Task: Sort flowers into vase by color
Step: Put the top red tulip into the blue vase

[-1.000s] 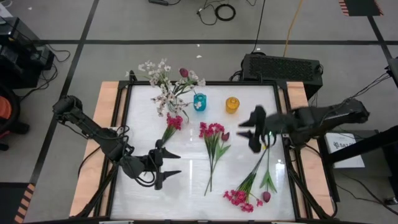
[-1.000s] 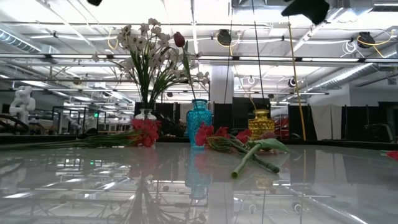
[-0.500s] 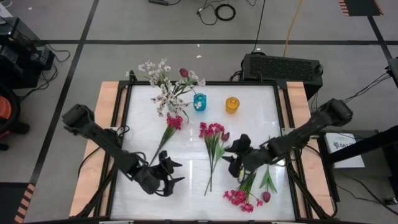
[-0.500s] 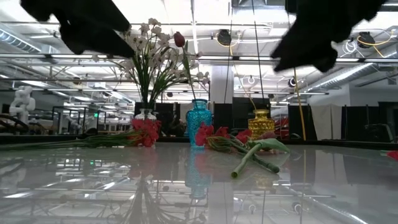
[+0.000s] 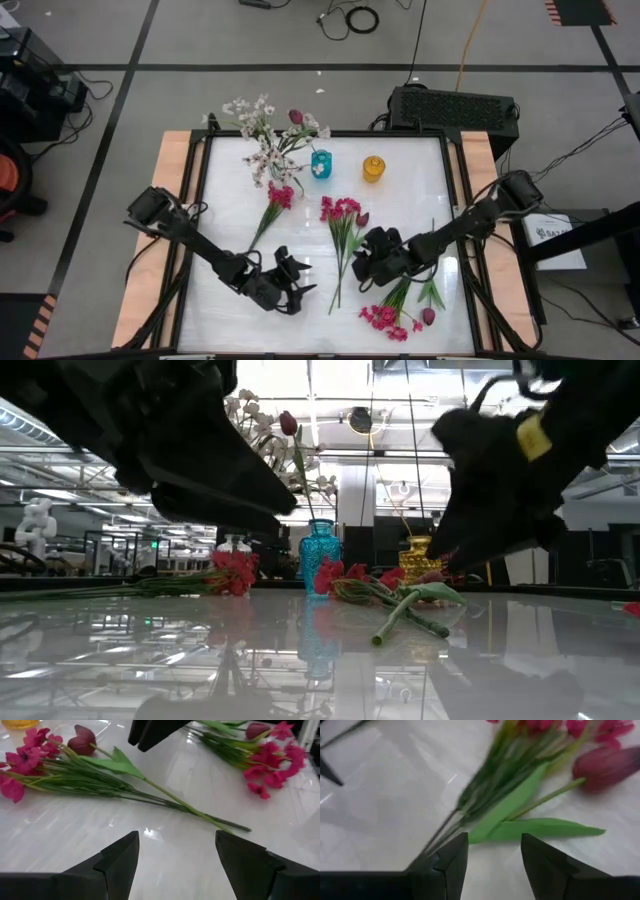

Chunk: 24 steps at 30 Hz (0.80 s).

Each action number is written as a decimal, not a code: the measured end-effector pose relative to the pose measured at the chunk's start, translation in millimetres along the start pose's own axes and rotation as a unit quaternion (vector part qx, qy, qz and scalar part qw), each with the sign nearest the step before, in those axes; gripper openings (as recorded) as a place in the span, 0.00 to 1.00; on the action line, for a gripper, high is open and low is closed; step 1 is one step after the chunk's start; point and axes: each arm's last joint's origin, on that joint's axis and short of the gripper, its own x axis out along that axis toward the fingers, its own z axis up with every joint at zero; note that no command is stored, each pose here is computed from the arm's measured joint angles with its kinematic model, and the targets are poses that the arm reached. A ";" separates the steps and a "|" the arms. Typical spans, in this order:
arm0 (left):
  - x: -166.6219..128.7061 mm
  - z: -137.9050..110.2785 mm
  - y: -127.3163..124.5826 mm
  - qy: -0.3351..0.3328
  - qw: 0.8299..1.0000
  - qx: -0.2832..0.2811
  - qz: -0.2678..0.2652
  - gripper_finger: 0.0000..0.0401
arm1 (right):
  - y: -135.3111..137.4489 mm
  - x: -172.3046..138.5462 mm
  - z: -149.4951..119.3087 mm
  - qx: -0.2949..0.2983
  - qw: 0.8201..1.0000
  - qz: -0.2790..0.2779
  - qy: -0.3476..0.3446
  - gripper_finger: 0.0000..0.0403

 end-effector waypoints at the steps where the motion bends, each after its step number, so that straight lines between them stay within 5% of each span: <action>1: 2.1 -1.2 0.4 -0.001 1.000 -0.003 0.001 0.67 | -1.2 3.1 -0.7 0.006 1.000 -0.007 0.000 0.43; 16: -0.5 -8.4 -8.1 -0.004 1.000 -0.004 -0.017 0.67 | -9.9 22.0 10.0 0.070 0.995 -0.046 -0.044 0.32; 24: -4.8 -11.9 -12.8 -0.001 1.000 0.002 -0.025 0.67 | -15.3 35.9 7.8 0.080 0.995 -0.060 -0.014 0.32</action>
